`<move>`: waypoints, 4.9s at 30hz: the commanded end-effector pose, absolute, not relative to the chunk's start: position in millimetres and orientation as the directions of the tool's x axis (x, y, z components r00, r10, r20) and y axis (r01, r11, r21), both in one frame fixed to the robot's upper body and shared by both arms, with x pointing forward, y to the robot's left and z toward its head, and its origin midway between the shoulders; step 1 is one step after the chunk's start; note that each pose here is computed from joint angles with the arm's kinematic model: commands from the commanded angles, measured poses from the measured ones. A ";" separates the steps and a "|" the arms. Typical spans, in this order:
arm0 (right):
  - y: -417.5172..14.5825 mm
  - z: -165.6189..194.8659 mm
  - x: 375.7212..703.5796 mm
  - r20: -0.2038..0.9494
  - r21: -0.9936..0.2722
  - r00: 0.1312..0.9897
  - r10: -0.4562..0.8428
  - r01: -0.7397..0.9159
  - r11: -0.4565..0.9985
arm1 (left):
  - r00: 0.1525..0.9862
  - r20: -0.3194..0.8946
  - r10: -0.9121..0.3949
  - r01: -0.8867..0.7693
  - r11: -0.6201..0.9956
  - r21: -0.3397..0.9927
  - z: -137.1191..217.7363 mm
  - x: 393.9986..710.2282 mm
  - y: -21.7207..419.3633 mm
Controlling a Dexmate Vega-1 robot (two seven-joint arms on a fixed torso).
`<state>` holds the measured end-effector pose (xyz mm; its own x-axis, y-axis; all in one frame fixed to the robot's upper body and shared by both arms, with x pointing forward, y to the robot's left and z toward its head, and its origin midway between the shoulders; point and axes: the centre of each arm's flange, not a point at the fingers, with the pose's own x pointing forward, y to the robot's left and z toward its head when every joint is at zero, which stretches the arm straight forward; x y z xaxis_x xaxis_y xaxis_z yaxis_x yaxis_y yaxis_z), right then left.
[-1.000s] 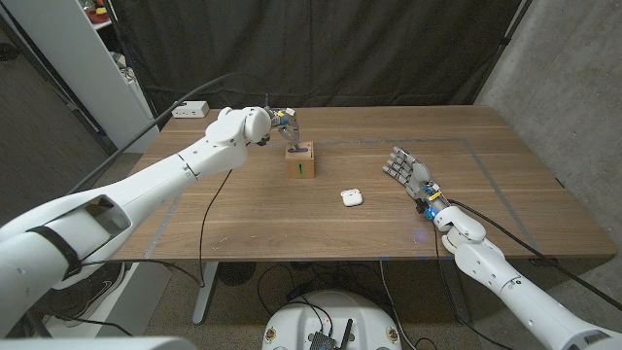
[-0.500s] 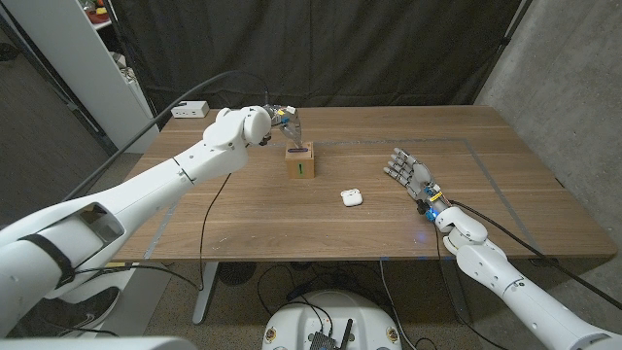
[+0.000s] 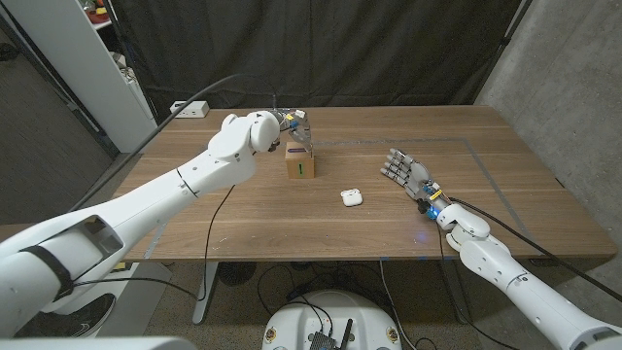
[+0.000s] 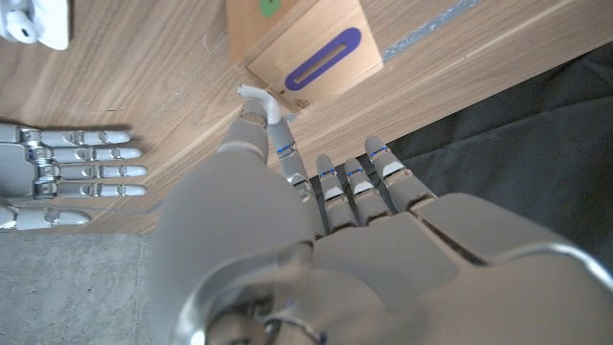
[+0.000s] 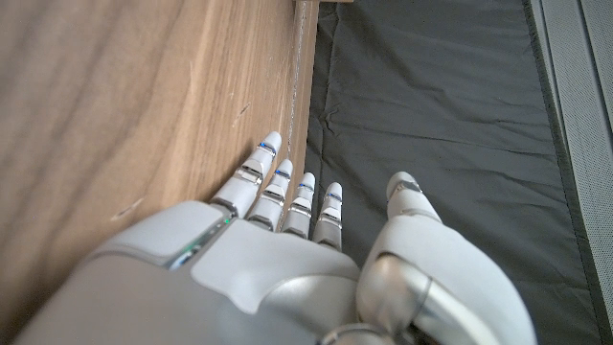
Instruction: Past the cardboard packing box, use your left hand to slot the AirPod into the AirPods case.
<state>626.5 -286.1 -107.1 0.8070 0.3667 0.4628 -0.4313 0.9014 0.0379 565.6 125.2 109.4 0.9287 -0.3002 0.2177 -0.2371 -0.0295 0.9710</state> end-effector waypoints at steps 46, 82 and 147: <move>-351.0 -128.5 615.3 0.477 0.050 0.818 0.323 -0.392 0.919 | 0.903 0.072 -0.424 -0.128 -0.107 0.986 48.0 575.9 44.7; -365.4 -147.8 607.8 0.488 0.081 0.826 0.282 -0.364 0.928 | 0.871 0.013 -0.491 -0.108 -0.165 0.980 24.7 578.9 22.0; -371.9 -163.7 600.8 0.481 0.088 0.834 0.270 -0.352 0.932 | 0.875 0.023 -0.484 -0.120 -0.170 0.978 0.3 567.9 24.2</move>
<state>603.1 -371.3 -162.1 0.8337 0.2727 0.4802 -0.3572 0.9295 0.0922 570.3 21.9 1.6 0.8702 -0.4912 0.0396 -0.1307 -0.1527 0.9796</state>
